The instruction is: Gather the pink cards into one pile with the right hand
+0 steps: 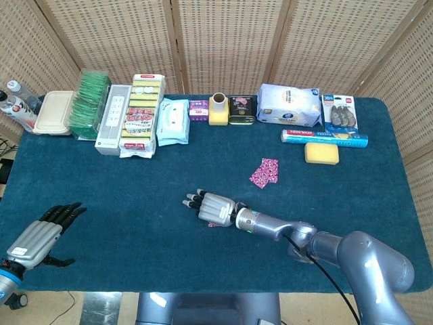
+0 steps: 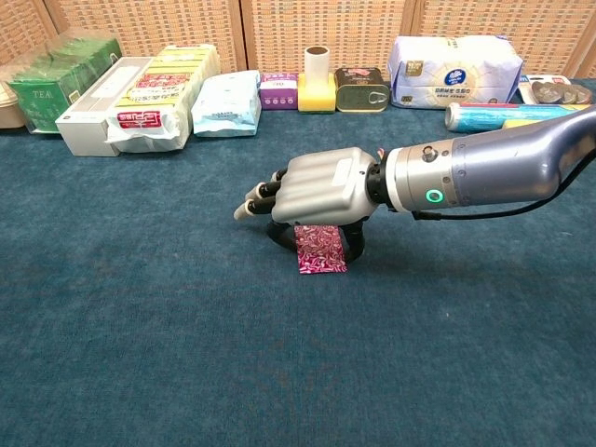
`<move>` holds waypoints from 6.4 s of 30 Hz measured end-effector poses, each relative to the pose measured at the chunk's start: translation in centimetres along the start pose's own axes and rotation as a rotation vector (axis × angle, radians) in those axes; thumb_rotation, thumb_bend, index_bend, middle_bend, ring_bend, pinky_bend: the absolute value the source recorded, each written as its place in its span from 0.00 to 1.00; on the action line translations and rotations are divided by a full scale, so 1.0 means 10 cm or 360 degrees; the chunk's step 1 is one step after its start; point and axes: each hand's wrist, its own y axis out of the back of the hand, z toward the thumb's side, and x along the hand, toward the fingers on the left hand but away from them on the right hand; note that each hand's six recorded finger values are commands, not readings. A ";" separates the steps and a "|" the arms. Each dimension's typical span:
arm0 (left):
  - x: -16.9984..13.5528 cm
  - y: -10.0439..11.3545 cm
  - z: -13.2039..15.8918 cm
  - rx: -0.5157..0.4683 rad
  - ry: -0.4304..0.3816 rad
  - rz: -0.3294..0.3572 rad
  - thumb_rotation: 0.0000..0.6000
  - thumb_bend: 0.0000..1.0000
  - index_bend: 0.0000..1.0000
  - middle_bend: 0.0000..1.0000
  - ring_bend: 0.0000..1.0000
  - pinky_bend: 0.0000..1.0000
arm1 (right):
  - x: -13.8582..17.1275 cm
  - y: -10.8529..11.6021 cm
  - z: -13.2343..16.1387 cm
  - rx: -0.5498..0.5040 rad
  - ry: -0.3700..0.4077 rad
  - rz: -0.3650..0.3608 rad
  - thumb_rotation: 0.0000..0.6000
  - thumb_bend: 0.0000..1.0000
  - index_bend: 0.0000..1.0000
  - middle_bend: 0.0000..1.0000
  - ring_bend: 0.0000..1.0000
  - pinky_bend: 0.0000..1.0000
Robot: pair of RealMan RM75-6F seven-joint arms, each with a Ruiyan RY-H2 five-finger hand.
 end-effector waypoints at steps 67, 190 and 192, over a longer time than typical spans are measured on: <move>-0.01 -0.01 0.03 0.0008 -0.0011 -0.0012 1.00 0.06 0.00 0.00 0.00 0.00 | 0.80 -0.68 -1.45 -0.0153 -0.0850 0.0295 1.00 0.17 0.44 0.05 0.03 0.19; -0.04 -0.02 0.05 0.0011 -0.0032 -0.0013 1.00 0.06 0.00 0.00 0.00 0.00 | 1.22 -1.05 -1.51 -0.0558 -0.1231 -0.0027 1.00 0.10 0.21 0.05 0.06 0.23; -0.04 -0.02 0.06 0.0014 -0.0033 -0.0013 1.00 0.06 0.00 0.00 0.00 0.00 | 1.27 -1.10 -1.50 -0.0561 -0.1232 -0.0003 1.00 0.10 0.21 0.05 0.06 0.23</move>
